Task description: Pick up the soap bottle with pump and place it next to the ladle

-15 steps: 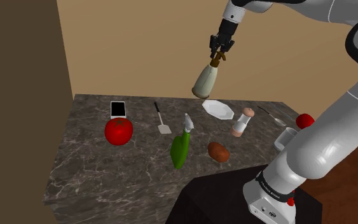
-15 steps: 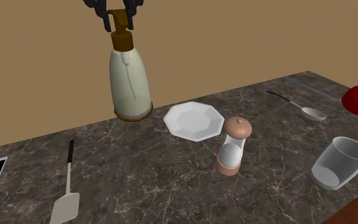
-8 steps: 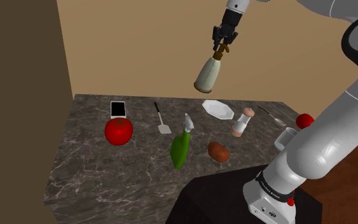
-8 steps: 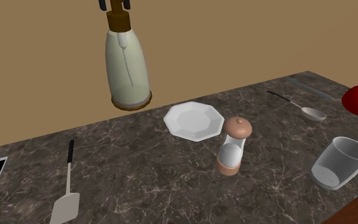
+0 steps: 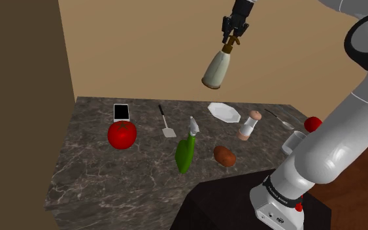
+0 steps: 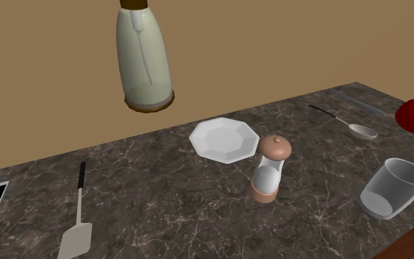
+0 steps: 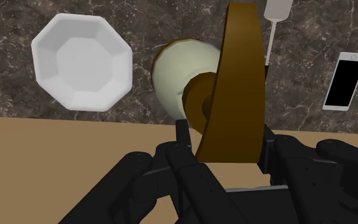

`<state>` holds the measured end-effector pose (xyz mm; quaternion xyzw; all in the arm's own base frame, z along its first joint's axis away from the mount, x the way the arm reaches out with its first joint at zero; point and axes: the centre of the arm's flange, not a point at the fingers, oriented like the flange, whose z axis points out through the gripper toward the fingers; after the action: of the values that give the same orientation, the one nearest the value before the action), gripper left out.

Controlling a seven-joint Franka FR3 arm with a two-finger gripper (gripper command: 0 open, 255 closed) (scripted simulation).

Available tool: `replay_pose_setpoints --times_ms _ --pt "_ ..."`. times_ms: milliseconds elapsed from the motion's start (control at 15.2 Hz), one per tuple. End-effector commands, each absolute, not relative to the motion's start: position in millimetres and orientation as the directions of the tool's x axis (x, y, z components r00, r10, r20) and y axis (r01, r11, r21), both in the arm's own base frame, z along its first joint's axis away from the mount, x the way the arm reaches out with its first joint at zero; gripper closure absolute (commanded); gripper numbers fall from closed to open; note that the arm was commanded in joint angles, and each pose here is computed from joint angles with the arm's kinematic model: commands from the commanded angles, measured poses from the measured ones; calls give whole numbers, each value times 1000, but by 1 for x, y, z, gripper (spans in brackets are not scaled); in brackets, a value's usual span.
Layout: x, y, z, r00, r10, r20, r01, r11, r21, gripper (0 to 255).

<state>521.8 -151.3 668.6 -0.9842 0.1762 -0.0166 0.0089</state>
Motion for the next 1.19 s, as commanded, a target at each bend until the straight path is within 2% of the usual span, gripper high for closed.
replay_pose_setpoints --times_ms 0,990,1122 --pt "522 -151 680 937 -347 30 -346 -938 -23 255" --pt "522 -151 759 937 -347 30 -346 -938 -23 255" --pt "503 -168 751 937 -347 30 -346 -938 -23 255"
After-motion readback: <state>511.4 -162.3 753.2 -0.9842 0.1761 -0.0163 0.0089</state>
